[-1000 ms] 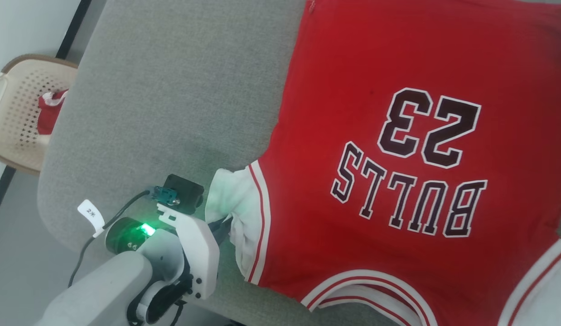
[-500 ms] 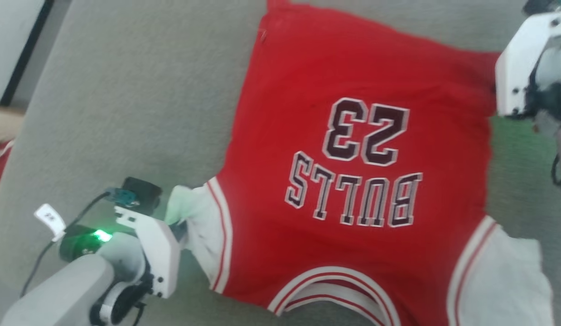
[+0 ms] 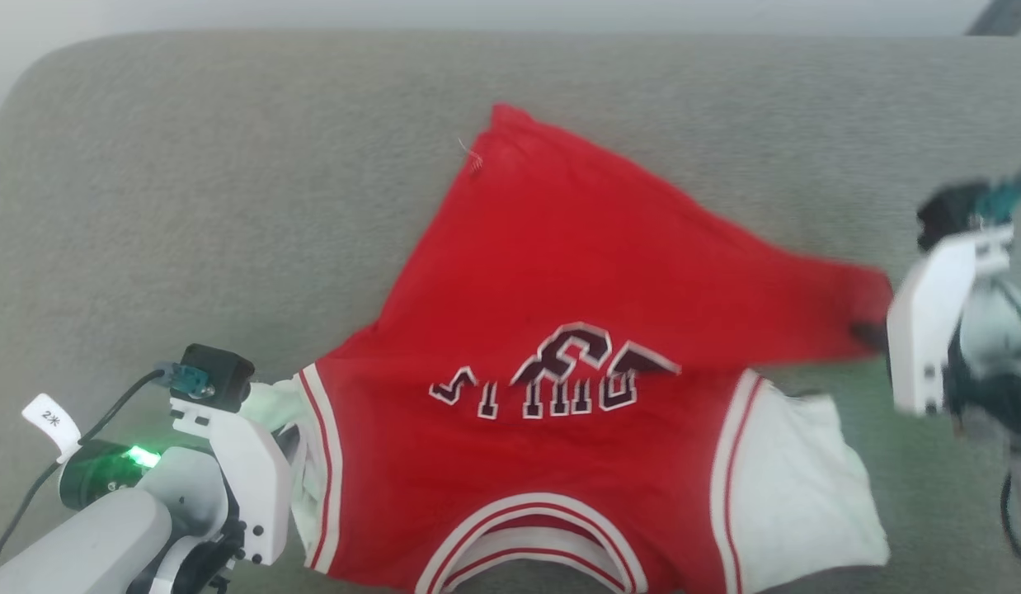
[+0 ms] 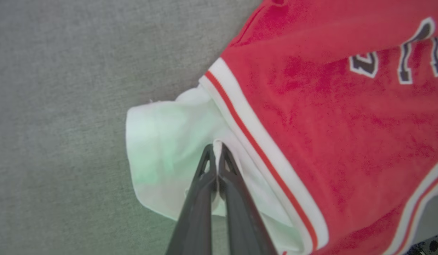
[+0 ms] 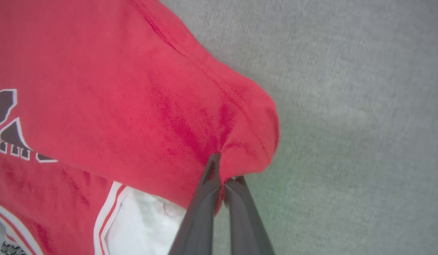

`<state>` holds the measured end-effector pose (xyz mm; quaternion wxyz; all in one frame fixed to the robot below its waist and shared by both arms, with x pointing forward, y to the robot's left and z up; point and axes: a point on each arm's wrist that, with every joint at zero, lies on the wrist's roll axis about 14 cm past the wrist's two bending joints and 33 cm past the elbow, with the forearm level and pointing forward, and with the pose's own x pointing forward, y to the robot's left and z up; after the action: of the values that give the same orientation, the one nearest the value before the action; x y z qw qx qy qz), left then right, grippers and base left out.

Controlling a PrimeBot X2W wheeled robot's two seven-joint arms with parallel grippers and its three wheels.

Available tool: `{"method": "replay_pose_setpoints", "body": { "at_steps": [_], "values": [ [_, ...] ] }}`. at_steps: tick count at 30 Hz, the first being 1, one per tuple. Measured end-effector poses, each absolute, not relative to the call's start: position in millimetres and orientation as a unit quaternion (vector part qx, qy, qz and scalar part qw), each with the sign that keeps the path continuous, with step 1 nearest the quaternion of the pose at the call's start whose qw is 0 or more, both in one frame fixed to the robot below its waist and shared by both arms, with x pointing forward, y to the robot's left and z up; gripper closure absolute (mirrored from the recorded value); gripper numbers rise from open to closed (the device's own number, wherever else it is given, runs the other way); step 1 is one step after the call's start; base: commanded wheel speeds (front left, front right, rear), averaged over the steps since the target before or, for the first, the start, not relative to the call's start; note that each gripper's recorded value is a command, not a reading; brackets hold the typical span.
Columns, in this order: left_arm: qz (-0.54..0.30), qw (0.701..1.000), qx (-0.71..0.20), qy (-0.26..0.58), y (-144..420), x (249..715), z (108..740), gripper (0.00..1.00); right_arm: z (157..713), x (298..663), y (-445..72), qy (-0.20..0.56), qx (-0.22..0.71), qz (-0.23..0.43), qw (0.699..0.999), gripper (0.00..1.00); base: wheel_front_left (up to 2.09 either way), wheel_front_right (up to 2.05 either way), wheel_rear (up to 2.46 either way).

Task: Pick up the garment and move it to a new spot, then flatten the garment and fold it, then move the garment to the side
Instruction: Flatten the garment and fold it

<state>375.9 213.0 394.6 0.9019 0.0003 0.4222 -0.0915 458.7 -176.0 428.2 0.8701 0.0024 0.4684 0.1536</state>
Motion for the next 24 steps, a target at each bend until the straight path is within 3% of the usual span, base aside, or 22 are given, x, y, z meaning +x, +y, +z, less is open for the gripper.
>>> {"method": "replay_pose_setpoints", "body": {
  "at_steps": [9, 16, 17, 18, 19, 20, 21, 24],
  "values": [
    [-0.123, 0.902, 0.01, 0.414, 193, 385, 401, 1.0, 398, 369, -198, 0.513, 0.061, 0.105, 0.85, 1.0, 0.0, 0.0, 0.0],
    [-0.124, 0.899, 0.007, 0.419, 192, 385, 397, 1.0, 370, 353, -200, 0.516, 0.093, 0.066, 0.849, 1.0, 0.0, 0.0, 0.0],
    [-0.125, 0.899, 0.007, 0.419, 191, 385, 397, 1.0, 368, 353, -200, 0.513, 0.094, 0.064, 0.851, 0.94, 0.0, 0.0, 0.0],
    [-0.124, 0.9, 0.006, 0.418, 191, 384, 397, 1.0, 365, 352, -200, 0.514, 0.089, 0.063, 0.851, 0.72, 0.0, 0.0, 0.0],
    [-0.125, 0.9, 0.005, 0.418, 190, 383, 397, 1.0, 364, 353, -200, 0.514, 0.088, 0.062, 0.851, 0.58, 0.0, 0.0, 0.0],
    [-0.125, 0.9, 0.006, 0.418, 191, 382, 397, 1.0, 364, 353, -200, 0.513, 0.09, 0.062, 0.852, 0.13, 0.0, 0.0, 0.0],
    [-0.126, 0.9, 0.006, 0.418, 191, 382, 398, 1.0, 363, 353, -200, 0.512, 0.091, 0.061, 0.852, 0.0, 0.0, 0.0, 0.0],
    [-0.124, 0.901, 0.006, 0.415, 191, 380, 399, 1.0, 368, 356, -199, 0.501, 0.088, 0.062, 0.859, 0.0, 0.0, 0.0, 0.0]
  ]
}}
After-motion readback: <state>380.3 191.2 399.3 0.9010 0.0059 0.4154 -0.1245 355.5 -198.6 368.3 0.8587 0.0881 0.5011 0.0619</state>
